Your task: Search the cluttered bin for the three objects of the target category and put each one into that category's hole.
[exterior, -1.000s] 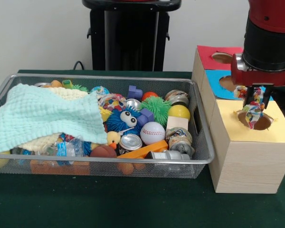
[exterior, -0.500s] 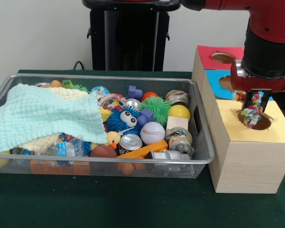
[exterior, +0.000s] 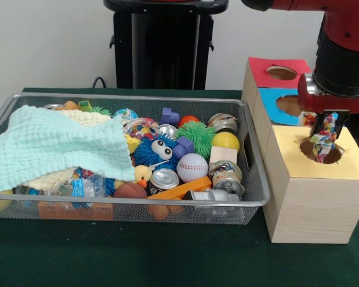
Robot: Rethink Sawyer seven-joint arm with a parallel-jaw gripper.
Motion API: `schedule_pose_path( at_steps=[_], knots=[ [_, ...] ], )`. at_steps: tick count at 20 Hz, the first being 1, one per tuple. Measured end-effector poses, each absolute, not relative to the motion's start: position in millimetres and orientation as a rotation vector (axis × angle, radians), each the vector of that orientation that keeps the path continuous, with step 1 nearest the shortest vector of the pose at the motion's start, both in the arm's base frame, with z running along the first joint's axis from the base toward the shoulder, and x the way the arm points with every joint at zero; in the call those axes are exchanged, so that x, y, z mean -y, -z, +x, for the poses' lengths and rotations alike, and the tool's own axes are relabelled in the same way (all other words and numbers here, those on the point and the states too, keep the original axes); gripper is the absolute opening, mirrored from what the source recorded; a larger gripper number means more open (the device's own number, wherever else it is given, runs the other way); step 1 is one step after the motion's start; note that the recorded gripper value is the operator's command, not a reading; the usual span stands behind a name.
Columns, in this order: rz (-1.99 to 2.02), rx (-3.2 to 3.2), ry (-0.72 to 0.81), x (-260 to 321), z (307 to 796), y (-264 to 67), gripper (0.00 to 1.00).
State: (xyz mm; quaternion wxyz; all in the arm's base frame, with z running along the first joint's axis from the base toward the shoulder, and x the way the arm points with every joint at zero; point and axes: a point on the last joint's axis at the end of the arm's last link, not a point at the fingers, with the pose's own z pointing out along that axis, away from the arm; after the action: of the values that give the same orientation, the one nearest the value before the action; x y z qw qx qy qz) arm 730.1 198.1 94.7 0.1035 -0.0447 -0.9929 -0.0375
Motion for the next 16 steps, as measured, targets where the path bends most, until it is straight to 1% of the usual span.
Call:
schedule_pose_path(
  at_steps=[10,16],
  knots=[
    [-0.121,2.925,0.103,-203,727,-91,0.00],
    [-0.125,2.909,0.091,-200,723,-80,0.00]
  ],
)
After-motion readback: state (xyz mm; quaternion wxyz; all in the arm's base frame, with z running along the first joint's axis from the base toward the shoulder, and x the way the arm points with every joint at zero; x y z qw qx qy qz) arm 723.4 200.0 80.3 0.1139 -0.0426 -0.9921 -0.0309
